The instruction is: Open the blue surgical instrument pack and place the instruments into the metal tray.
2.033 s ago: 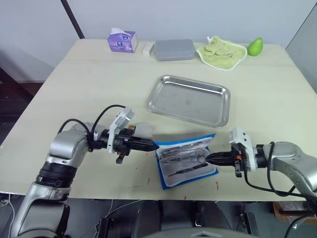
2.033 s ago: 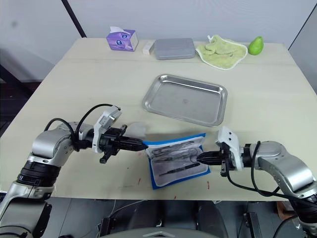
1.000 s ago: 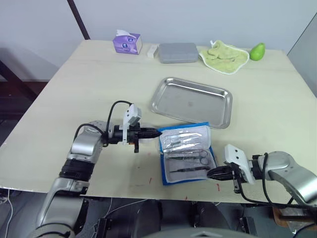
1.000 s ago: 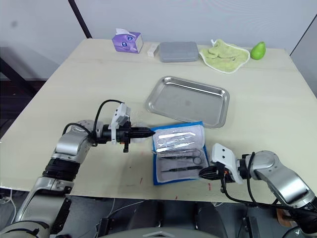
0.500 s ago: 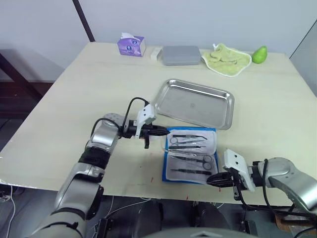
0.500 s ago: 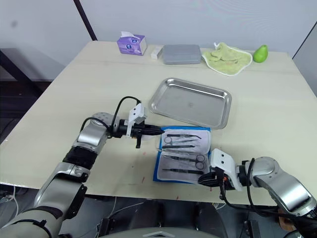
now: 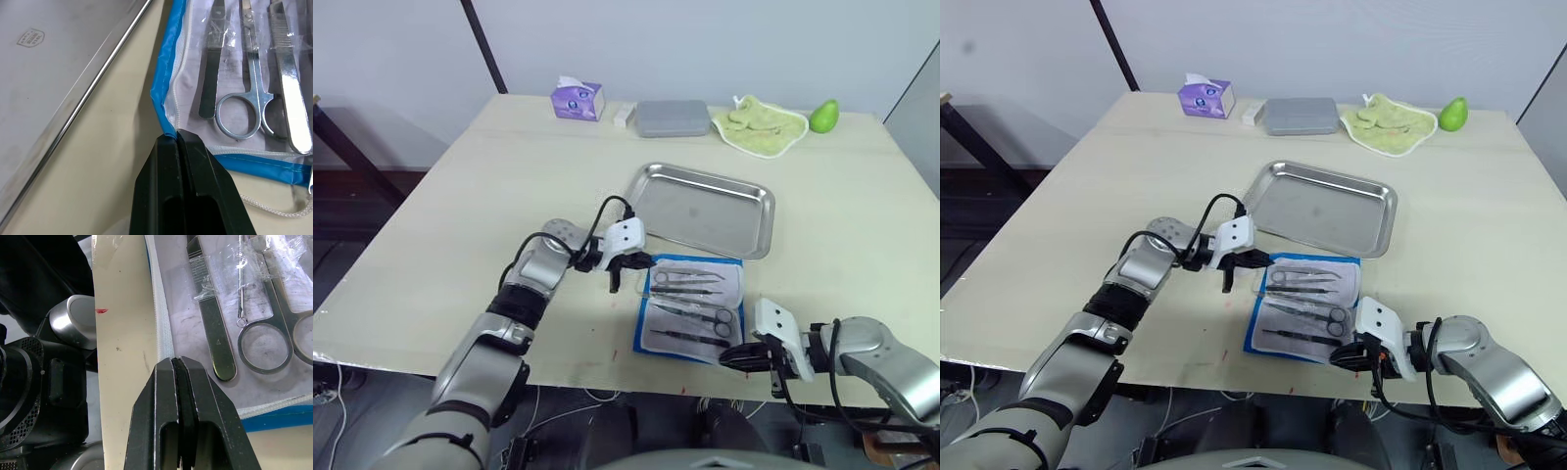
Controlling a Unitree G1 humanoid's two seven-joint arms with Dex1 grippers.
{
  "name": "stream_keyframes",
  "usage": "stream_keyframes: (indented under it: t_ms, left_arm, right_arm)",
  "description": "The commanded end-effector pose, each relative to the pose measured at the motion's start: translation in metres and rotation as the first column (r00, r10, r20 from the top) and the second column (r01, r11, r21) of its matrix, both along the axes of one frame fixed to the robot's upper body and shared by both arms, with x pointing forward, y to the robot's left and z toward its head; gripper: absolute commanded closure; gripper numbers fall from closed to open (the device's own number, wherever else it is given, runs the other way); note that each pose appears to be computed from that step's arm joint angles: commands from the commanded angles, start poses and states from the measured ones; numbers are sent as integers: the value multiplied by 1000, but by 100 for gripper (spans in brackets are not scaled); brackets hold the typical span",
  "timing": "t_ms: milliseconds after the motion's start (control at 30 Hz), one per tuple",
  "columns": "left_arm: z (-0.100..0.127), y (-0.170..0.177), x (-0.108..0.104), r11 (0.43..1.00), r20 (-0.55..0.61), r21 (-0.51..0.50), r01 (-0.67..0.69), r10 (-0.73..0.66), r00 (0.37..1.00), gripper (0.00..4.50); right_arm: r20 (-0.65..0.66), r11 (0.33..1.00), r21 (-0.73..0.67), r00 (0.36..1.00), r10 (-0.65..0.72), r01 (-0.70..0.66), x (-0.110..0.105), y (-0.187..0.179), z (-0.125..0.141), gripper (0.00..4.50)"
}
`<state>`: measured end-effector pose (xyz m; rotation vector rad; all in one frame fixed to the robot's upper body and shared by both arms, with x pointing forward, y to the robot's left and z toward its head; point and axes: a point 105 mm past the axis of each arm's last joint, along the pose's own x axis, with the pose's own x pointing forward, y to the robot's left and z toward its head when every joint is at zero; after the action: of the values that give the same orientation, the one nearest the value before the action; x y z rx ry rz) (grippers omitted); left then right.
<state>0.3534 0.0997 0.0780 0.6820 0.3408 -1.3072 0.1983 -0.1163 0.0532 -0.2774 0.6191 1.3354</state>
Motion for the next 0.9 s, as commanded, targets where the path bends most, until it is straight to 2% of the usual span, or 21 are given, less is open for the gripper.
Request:
stream_keyframes:
  t_ms: [33, 167, 267, 467, 733, 800, 867, 900]
  left_arm:
    - [-17, 17, 0, 997, -59, 34, -76, 78, 995, 450]
    - [-11, 26, -1, 995, -70, 0, -96, 96, 993, 450]
    - [-6, 29, -2, 994, -71, -25, -107, 105, 992, 370]
    - [12, 42, -1, 985, -38, -99, -142, 139, 990, 145]
    - [44, 62, -19, 951, -78, -278, -133, 116, 990, 145]
    - [60, 71, -34, 907, -121, -397, -140, 99, 988, 145]
    - [70, 79, -47, 870, -156, -465, -162, 100, 983, 145]
    - [78, 80, -52, 839, -133, -526, -138, 80, 988, 145]
  right_arm:
    - [-35, 1000, -14, 999, -18, 18, -3, -2, -9, 446]
    - [-16, 999, -4, 999, -44, 43, 3, -4, -6, 446]
    - [-14, 999, -1, 999, -45, 45, 4, -4, -5, 450]
    - [-10, 999, 12, 999, -44, 44, 5, -3, 0, 450]
    - [17, 997, 48, 998, -60, 59, 11, 1, 12, 450]
    - [34, 995, 85, 997, -64, 60, 14, 4, 18, 450]
    - [76, 990, 130, 995, -61, 51, 17, 6, 28, 450]
    - [97, 986, 162, 993, -65, 49, 18, 8, 35, 450]
